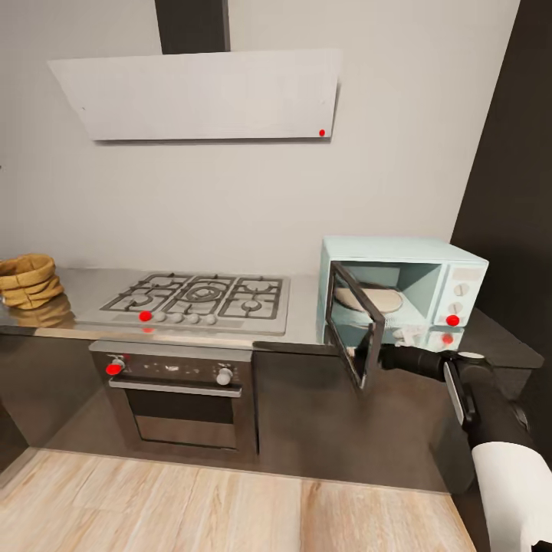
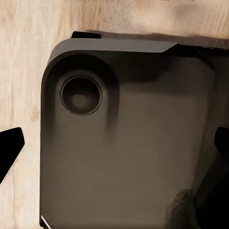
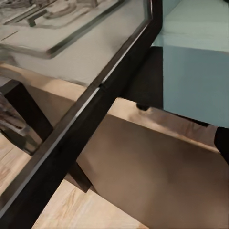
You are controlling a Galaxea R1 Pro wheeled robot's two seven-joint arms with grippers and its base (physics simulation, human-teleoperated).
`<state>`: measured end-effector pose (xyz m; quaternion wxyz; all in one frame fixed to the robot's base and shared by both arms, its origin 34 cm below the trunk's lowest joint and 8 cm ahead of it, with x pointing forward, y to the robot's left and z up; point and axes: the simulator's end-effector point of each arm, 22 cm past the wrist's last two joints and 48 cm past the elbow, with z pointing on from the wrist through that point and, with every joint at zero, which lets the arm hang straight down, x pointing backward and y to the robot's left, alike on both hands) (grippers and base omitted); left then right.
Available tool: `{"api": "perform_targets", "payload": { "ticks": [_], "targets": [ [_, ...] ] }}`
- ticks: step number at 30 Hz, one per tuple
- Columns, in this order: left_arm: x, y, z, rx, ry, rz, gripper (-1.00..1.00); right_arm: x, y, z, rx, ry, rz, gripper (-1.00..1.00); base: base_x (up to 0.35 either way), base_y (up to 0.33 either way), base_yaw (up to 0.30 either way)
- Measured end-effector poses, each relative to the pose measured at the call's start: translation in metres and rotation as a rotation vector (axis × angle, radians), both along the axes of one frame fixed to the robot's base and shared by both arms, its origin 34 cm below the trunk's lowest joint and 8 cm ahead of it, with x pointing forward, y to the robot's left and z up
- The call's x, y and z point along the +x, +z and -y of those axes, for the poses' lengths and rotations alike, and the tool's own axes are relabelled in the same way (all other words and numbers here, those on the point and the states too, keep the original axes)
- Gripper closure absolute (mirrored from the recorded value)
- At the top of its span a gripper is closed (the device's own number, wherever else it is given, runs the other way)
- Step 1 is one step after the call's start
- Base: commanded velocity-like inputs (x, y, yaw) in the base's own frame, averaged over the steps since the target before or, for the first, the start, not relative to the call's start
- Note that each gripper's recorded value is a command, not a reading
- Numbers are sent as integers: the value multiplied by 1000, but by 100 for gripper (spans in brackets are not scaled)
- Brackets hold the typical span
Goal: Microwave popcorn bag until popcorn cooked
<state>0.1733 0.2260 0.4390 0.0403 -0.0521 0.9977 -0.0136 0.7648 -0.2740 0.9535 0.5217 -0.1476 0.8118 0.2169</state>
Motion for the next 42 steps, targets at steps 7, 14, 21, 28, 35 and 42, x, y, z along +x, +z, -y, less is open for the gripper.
{"api": "perform_targets", "payload": {
  "ticks": [7, 14, 21, 28, 35, 42],
  "targets": [
    [0, 0, 0, 0, 0, -1, -100, 0, 0, 4, -3, -5, 1, -100, 0, 162, 0],
    [0, 0, 1, -2, 0, -1, -100, 1, 1, 19, -11, -32, 5, -100, 0, 134, 0],
    [0, 0, 1, -1, 0, -1, -100, 0, 3, 41, -38, -59, 6, -100, 0, 131, 0],
    [0, 0, 0, -1, 0, 0, -100, -1, 3, 44, -38, -65, 5, -100, 0, 10, 0],
    [0, 0, 1, -1, 0, -1, -100, 5, -1, 46, -9, -117, 5, -100, 0, 0, 0],
    [0, 0, 0, 0, 0, -1, -100, -43, -150, 191, -109, -374, -271, -100, 0, 0, 0]
  ]
}}
